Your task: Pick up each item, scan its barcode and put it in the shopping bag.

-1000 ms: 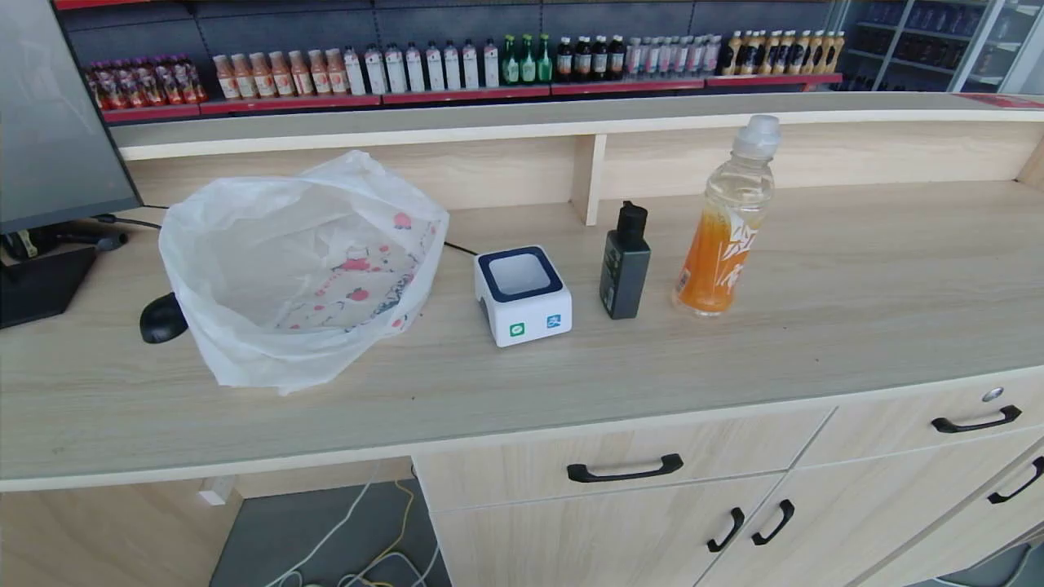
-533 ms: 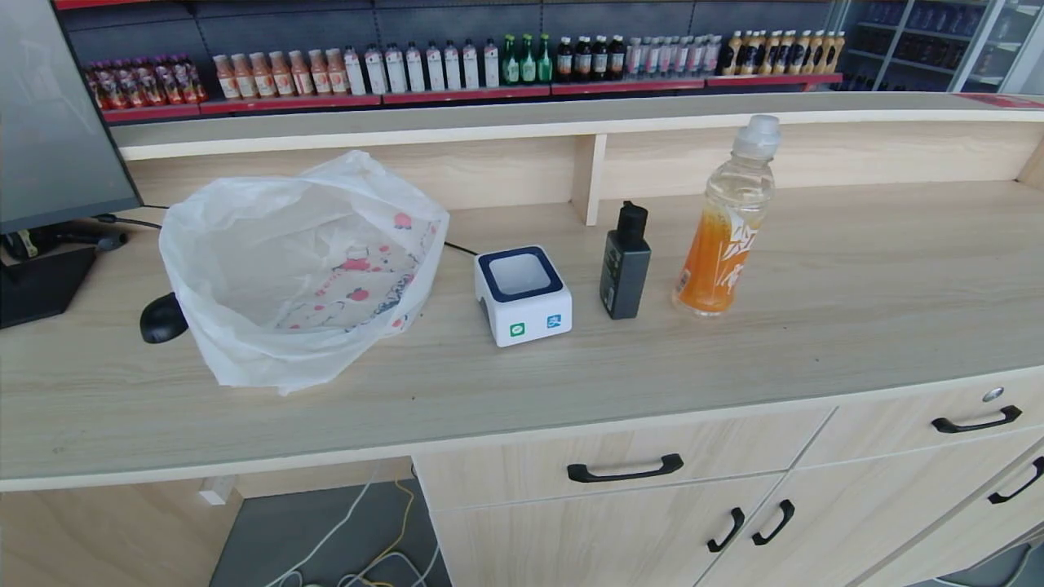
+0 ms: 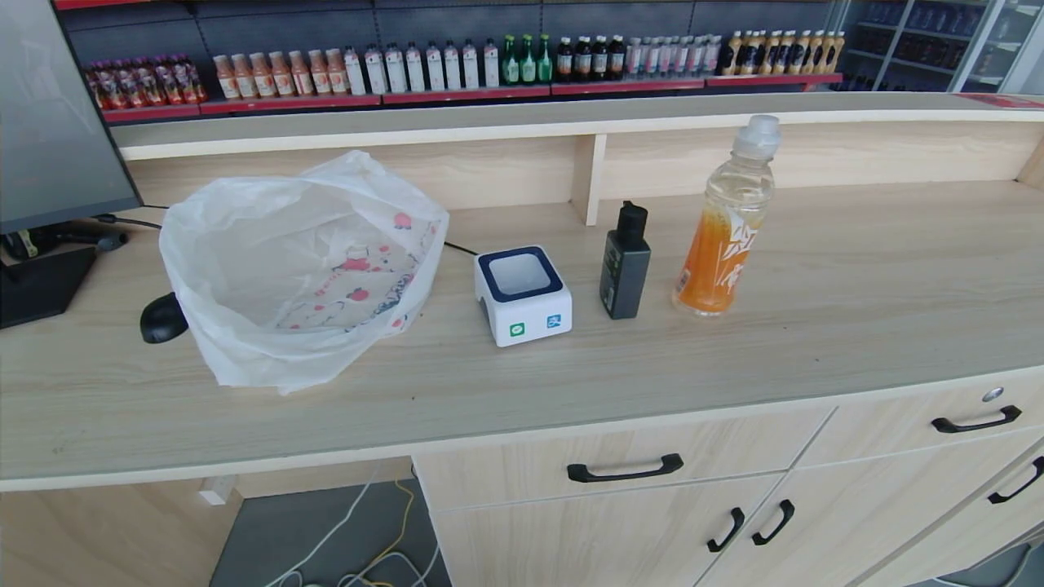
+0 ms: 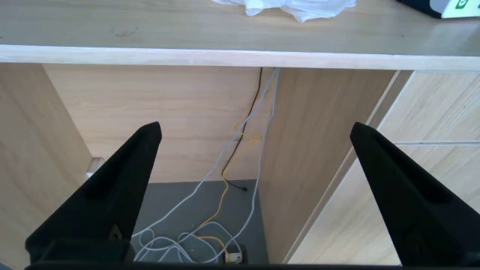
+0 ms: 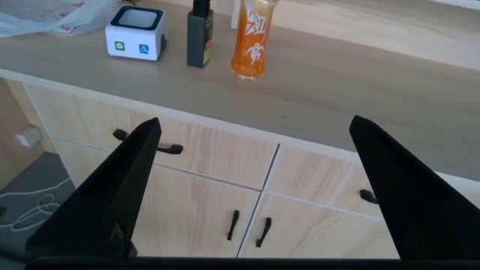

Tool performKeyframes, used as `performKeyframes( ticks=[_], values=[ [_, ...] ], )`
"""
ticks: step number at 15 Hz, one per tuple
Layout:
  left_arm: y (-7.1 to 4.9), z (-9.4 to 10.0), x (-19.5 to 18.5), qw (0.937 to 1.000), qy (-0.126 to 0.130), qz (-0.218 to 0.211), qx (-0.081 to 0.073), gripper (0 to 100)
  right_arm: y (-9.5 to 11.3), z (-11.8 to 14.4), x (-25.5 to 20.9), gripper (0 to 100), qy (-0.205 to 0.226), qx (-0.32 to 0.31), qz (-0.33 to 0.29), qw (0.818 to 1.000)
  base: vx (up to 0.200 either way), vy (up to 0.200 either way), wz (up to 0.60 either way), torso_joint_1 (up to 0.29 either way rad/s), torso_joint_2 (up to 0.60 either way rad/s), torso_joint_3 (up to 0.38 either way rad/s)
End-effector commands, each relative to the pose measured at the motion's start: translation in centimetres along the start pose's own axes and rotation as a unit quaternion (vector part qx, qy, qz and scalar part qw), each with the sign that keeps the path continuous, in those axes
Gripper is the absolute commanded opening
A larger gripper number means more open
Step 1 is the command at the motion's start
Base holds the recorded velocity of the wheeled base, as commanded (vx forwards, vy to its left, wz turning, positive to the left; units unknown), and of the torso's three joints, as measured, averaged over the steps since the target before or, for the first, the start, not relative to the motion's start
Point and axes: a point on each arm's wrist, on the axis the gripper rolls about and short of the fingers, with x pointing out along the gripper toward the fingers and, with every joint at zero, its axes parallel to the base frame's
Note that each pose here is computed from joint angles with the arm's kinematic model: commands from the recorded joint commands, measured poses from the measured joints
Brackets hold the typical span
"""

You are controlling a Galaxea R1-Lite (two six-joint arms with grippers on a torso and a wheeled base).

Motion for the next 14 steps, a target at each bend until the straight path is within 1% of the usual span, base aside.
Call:
performKeyframes(
  ticks=[1,3,4,5,6,7,8,10,11,12,14],
  values=[
    [0.0,0.0,0.0,1.0,0.0,0.0,0.0,100,-0.6,0.0,2.3,100,0.044,0.004,0.024,0.999,0.0,0.0,0.0,0.0,0.0,0.0],
    [0.0,0.0,0.0,1.0,0.0,-0.001,0.0,100,-0.6,-0.6,3.0,100,0.065,0.009,0.045,0.997,0.0,0.0,0.0,0.0,0.0,0.0],
    [0.0,0.0,0.0,1.0,0.0,-0.001,0.0,100,-0.4,-1.2,3.3,100,0.075,0.01,0.066,0.995,0.0,0.0,0.0,0.0,0.0,0.0],
    [0.0,0.0,0.0,1.0,0.0,-0.001,0.0,100,-0.3,-1.5,3.3,100,0.078,0.008,0.081,0.994,0.0,0.0,0.0,0.0,0.0,0.0],
    [0.0,0.0,0.0,1.0,0.0,-0.001,0.0,100,0.1,-2.2,3.7,100,0.092,0.01,0.123,0.988,0.0,0.0,0.0,0.0,0.0,0.0],
    [0.0,0.0,0.0,1.0,0.0,-0.001,0.0,100,0.3,-2.8,3.9,100,0.103,0.012,0.146,0.984,0.0,0.0,0.0,0.0,0.0,0.0],
    [0.0,0.0,0.0,1.0,0.0,0.0,0.0,100,0.6,-3.5,4.2,100,0.118,0.014,0.163,0.979,0.0,0.0,0.0,0.0,0.0,0.0],
    [0.0,0.0,0.0,1.0,0.0,0.0,0.0,100,0.7,-3.6,5.0,100,0.137,0.018,0.175,0.975,0.0,0.0,0.0,0.0,0.0,0.0],
    [0.0,0.0,0.0,1.0,0.0,0.0,0.0,100,0.7,-3.5,5.4,100,0.138,0.017,0.183,0.973,0.0,0.0,0.0,0.0,0.0,0.0],
    [0.0,0.0,0.0,1.0,0.0,-0.001,0.0,100,1.1,-2.9,6.4,100,0.126,0.013,0.225,0.966,0.0,0.0,0.0,0.0,0.0,0.0],
    [0.0,0.0,0.0,1.0,0.0,0.0,0.0,100,2.0,-1.7,8.1,100,0.103,0.018,0.277,0.955,0.0,0.0,0.0,0.0,0.0,0.0]
  ],
)
